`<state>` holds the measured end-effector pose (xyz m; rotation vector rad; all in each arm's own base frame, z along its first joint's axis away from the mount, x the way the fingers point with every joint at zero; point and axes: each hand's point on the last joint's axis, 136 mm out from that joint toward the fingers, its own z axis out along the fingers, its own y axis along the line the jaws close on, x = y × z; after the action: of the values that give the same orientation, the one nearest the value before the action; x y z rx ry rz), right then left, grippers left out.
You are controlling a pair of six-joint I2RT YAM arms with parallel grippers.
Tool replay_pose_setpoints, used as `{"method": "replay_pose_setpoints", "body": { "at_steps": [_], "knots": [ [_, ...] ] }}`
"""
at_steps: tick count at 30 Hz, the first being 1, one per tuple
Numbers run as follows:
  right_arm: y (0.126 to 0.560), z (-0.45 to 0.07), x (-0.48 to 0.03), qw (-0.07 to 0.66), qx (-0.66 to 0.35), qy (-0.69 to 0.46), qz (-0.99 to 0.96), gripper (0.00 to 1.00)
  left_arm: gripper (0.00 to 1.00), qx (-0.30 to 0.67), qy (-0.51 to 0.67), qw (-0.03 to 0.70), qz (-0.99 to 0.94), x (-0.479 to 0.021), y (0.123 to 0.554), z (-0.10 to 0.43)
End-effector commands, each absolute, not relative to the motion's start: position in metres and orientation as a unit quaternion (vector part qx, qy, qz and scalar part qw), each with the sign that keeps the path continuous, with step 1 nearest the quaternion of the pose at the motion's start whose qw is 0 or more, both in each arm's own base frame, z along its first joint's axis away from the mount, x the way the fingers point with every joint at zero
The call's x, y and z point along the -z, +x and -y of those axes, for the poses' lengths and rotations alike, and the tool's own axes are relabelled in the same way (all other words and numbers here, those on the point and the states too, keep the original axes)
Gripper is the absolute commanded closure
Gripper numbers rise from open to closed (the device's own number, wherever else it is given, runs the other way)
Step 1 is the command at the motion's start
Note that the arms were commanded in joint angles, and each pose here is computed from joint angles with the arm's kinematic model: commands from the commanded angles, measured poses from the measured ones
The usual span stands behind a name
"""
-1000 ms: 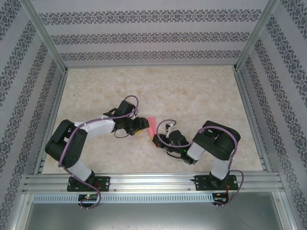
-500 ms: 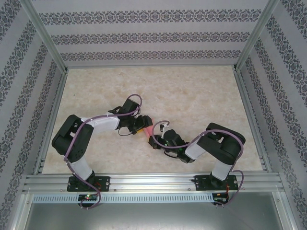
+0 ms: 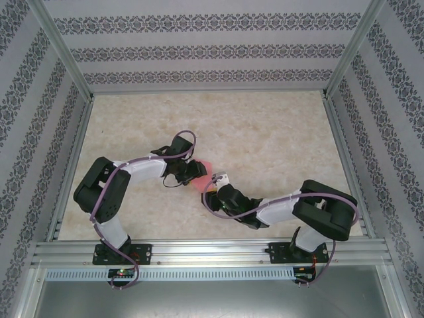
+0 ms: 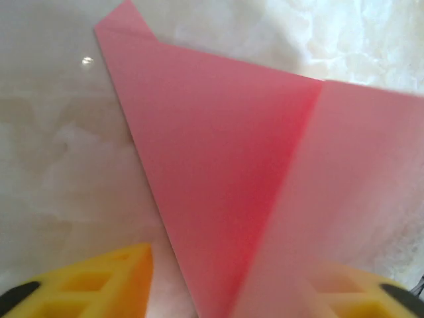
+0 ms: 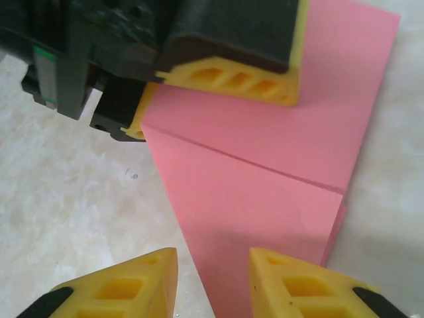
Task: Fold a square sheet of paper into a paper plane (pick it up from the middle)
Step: Fold the wing for the fifth time at the center of the table.
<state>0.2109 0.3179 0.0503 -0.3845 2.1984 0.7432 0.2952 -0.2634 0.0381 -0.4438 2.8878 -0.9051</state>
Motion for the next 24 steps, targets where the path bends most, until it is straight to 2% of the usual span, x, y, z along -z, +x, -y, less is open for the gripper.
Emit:
{"method": "replay_pose_setpoints", "body": {
  "at_steps": [1,4,10,18,24],
  "knots": [
    [0.218,-0.302,-0.055,0.433,-0.186,-0.206,-0.857,0.63,0.59,0.288,-0.144,0.044,-0.946,-0.043,0.298,0.265],
    [0.216,-0.300,-0.054,0.434,-0.137,-0.248,-0.855,0.62,0.70,0.284,-0.142,0.045,-0.947,-0.042,0.298,0.264],
    [0.205,-0.308,-0.061,0.467,-0.054,-0.330,-0.819,0.60,0.81,0.282,-0.139,0.041,-0.948,-0.042,0.297,0.264],
    [0.208,-0.322,-0.056,0.480,0.033,-0.365,-0.797,0.59,0.82,0.283,-0.137,0.039,-0.948,-0.043,0.297,0.265],
    [0.212,-0.323,-0.048,0.478,0.053,-0.368,-0.796,0.64,0.82,0.282,-0.135,0.038,-0.949,-0.043,0.297,0.265]
  ]
}}
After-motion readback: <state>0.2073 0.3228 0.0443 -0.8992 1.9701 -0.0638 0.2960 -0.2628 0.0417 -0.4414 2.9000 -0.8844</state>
